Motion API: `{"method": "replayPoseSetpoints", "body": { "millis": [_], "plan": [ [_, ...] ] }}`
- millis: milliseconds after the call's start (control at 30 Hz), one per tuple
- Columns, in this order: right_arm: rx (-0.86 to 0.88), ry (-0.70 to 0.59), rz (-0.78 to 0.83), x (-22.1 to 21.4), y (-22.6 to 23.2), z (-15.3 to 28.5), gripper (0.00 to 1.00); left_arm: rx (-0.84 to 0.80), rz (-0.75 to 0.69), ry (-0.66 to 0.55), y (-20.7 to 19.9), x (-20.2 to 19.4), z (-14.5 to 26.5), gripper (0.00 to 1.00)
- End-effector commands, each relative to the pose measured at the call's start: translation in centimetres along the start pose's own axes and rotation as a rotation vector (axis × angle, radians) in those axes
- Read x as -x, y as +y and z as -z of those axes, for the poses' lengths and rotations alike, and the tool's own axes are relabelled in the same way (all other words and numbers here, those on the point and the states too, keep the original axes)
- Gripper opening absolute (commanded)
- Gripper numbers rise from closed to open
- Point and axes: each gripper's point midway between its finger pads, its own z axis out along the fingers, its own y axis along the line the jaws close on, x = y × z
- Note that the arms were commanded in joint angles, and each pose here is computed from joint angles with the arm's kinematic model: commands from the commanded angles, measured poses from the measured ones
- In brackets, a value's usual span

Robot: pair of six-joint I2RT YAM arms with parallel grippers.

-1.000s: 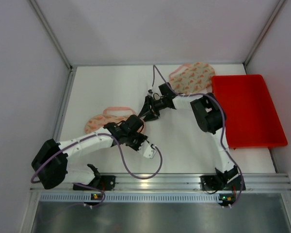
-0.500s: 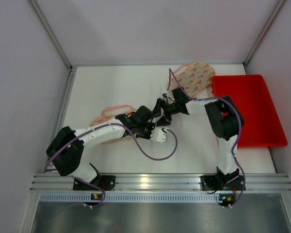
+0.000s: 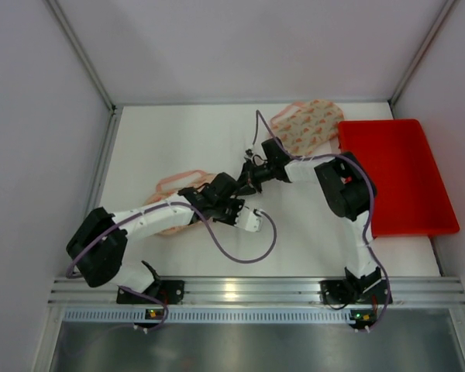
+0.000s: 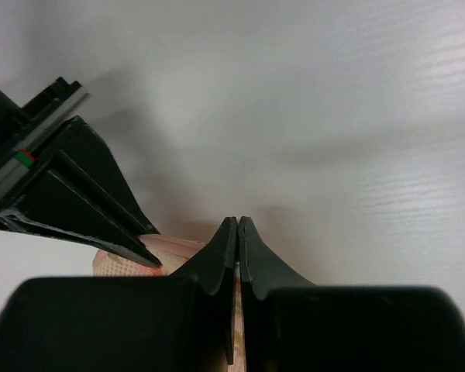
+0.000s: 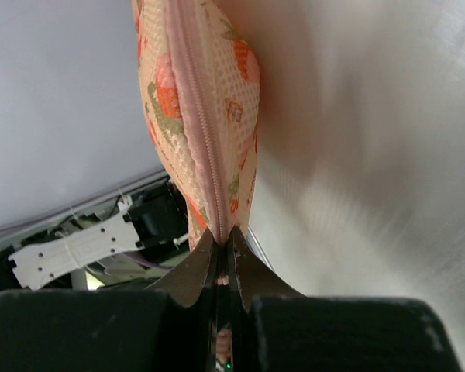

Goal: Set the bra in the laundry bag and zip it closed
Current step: Zip the zipper on the laundry bag.

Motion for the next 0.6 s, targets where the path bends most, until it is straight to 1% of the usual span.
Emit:
{"method": "replayPoseSetpoints", "body": {
  "millis": [0,33,67,167,267,333,367,400,433,467,500,533,567],
  "plan": [
    [0.014,-0.061,0.152,3.5,1.9,1.3,0.0,-0.035,-0.072,-0.071,-2.2,0.7,1.4,0.0],
    [0.002,-0.06,0.183,3.8,1.6,1.5,0.0,-0.067,-0.062,-0.065,-3.6,0.1,1.3,0.0],
    [-0.017,-0.048,0.171,3.8,0.9,1.5,0.0,-0.078,-0.055,-0.062,-4.3,-0.1,1.6,0.0],
    [-0.053,-0.06,0.217,4.9,0.2,1.9,0.0,-0.119,-0.03,-0.048,-6.5,-1.1,1.8,0.0],
    [-0.071,-0.074,0.255,6.1,0.0,2.2,0.0,-0.139,-0.016,-0.054,-7.8,-1.5,2.1,0.0],
    [-0.073,-0.08,0.265,6.3,0.0,2.2,0.0,-0.133,-0.001,-0.056,-7.8,-1.4,2.3,0.0],
    [-0.071,-0.079,0.267,6.3,0.1,2.1,0.0,-0.104,0.015,-0.056,-6.7,-1.0,2.6,0.02],
    [-0.063,-0.083,0.277,6.4,0.4,2.2,0.0,-0.086,0.072,-0.052,-6.1,-0.7,2.8,0.19],
    [-0.064,-0.087,0.289,6.6,0.4,2.2,0.0,-0.06,0.108,-0.049,-5.2,-0.3,3.1,0.28],
    [-0.062,-0.092,0.31,6.9,0.8,2.3,0.0,0.004,0.13,-0.052,-2.9,0.6,4.0,0.33],
    [-0.082,-0.096,0.313,7.1,0.4,2.4,0.0,0.031,0.163,-0.05,-2.1,0.8,4.5,0.39],
    [-0.097,-0.104,0.356,7.5,0.4,2.6,0.0,0.066,0.224,-0.054,-1.2,0.9,5.1,0.43],
    [-0.106,-0.115,0.377,8.0,0.6,2.7,0.0,0.09,0.254,-0.051,-0.6,0.8,5.6,0.47]
  ]
}}
